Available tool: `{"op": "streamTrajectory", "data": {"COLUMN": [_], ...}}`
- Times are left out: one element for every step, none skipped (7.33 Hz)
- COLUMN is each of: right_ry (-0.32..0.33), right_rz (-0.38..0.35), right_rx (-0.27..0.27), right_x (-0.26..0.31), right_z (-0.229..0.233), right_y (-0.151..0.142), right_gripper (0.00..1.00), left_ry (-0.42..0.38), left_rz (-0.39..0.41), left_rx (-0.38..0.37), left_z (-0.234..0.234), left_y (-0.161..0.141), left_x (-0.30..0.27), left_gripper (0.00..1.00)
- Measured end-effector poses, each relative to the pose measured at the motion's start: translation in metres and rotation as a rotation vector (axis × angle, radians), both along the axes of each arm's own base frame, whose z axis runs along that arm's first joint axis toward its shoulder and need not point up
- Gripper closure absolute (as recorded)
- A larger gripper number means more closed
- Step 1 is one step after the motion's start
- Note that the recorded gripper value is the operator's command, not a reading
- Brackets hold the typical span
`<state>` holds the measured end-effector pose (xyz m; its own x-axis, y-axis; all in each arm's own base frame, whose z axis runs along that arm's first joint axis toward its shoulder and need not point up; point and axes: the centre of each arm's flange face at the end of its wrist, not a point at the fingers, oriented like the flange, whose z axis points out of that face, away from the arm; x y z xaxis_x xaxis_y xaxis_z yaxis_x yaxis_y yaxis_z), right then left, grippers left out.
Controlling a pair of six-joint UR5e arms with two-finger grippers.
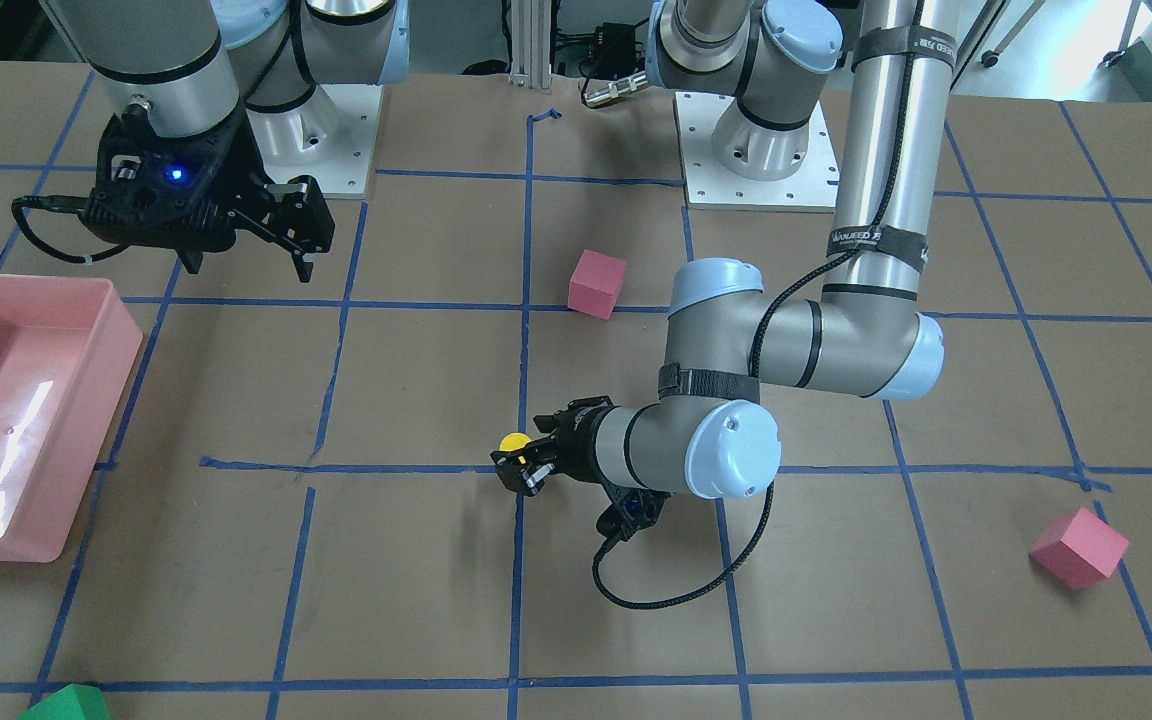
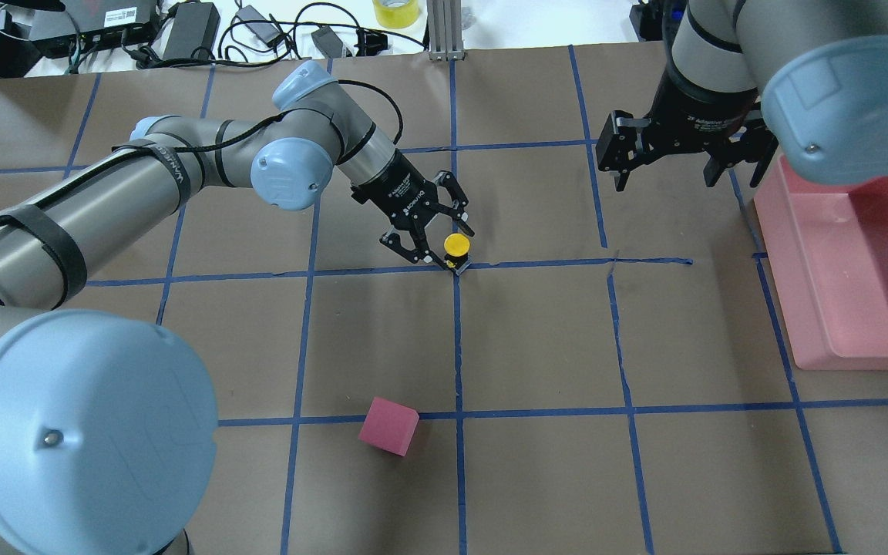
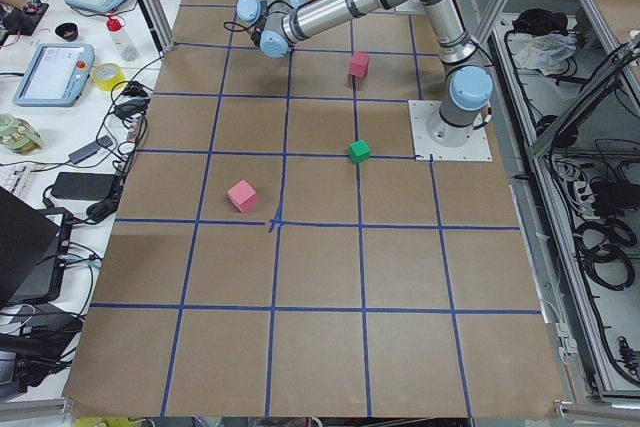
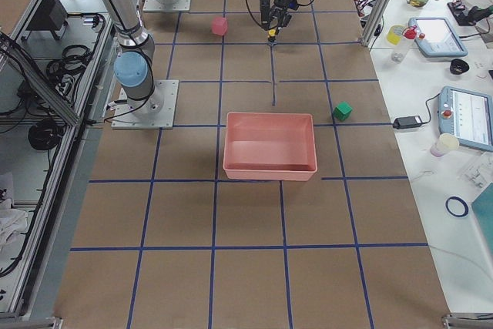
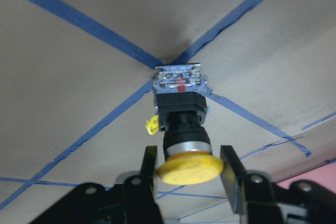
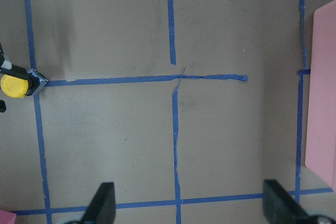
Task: Align button upright
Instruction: 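Open the left gripper and raise it away from the button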
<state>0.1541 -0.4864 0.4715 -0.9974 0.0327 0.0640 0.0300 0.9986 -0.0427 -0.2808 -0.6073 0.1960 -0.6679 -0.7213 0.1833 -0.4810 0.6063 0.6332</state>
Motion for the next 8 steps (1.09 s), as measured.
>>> {"op": "streamTrajectory", "data": {"right_ry": [0.002, 0.0, -0.01, -0.029, -0.045, -0.054, -0.061, -0.064], "right_rz": [-0.002, -0.006, -0.012, -0.018, -0.019, -0.019, -0.018, -0.018], "right_rx": [0.002, 0.001, -0.003, -0.007, -0.012, -0.011, 0.0, 0.008], "right_x": [0.0, 0.0, 0.002, 0.005, 0.008, 0.009, 0.01, 0.01], "right_z": [-0.001, -0.001, 0.0, 0.004, 0.009, 0.012, 0.01, 0.008], "right_y": [0.0, 0.0, 0.0, 0.001, 0.002, 0.003, 0.004, 0.005], "right_gripper": [0.0, 0.0, 0.0, 0.0, 0.0, 0.0, 0.0, 0.0], "left_ry": [-0.007, -0.05, -0.112, -0.152, -0.18, -0.204, -0.23, -0.263], "left_rz": [-0.006, -0.031, -0.084, -0.158, -0.245, -0.354, -0.472, -0.583], "left_rx": [-0.027, -0.089, -0.182, -0.285, -0.374, -0.444, -0.501, -0.545], "left_z": [0.011, 0.033, 0.063, 0.098, 0.134, 0.164, 0.191, 0.218], "left_y": [-0.001, -0.003, -0.004, 0.0, 0.007, 0.02, 0.036, 0.054], "left_x": [0.001, 0.008, 0.023, 0.039, 0.057, 0.074, 0.086, 0.096], "left_gripper": [0.08, 0.07, 0.04, 0.02, 0.0, 0.0, 0.0, 0.0]}}
